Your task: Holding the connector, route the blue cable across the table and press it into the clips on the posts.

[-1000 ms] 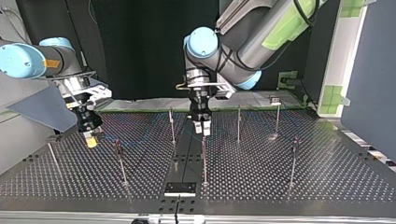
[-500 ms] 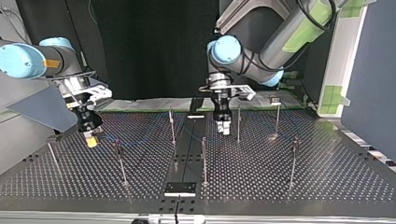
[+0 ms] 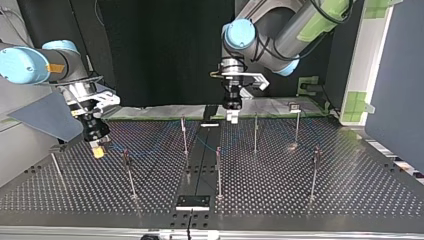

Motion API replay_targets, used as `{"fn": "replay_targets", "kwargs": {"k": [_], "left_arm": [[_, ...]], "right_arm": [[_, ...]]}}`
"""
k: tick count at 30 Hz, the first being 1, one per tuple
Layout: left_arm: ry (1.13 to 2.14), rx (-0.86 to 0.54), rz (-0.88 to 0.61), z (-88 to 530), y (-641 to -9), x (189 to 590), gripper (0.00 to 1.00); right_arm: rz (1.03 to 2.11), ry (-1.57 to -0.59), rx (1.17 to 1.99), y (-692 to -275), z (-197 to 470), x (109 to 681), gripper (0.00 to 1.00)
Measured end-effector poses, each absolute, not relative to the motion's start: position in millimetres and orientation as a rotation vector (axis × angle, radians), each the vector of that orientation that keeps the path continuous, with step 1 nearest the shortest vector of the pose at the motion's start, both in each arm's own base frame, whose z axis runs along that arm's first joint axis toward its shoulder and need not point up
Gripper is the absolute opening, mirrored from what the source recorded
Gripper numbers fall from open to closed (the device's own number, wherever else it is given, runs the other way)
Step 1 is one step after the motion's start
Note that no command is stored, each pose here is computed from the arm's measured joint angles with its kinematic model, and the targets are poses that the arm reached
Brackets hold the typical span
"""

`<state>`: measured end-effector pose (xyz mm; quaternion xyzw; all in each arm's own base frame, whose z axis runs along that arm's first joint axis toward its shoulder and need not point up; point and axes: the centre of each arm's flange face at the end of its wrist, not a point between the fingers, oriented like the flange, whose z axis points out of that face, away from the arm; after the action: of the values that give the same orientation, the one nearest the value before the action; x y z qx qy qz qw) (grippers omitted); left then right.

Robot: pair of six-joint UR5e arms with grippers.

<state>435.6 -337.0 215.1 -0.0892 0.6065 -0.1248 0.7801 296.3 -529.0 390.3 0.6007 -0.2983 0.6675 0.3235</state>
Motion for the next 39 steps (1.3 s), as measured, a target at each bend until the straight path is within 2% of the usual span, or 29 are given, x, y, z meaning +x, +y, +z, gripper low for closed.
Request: {"fn": "replay_targets", "kwargs": {"k": [10, 26, 39], "left_arm": [[1.339, -0.246, -0.331, 203.9, -347.1, 384.9, 1.0], [1.463, -0.184, -0.242, 155.2, -348.6, 293.7, 1.0], [1.464, -0.226, -0.2, 131.7, -321.9, 260.7, 1.0]], "right_arm": [[1.752, -0.782, 1.576, -529.0, 390.3, 296.3, 0.0], [1.752, -0.783, 1.577, -529.0, 389.9, 296.4, 0.0], [1.747, -0.788, 1.586, -529.3, 384.5, 297.5, 0.0]]}}
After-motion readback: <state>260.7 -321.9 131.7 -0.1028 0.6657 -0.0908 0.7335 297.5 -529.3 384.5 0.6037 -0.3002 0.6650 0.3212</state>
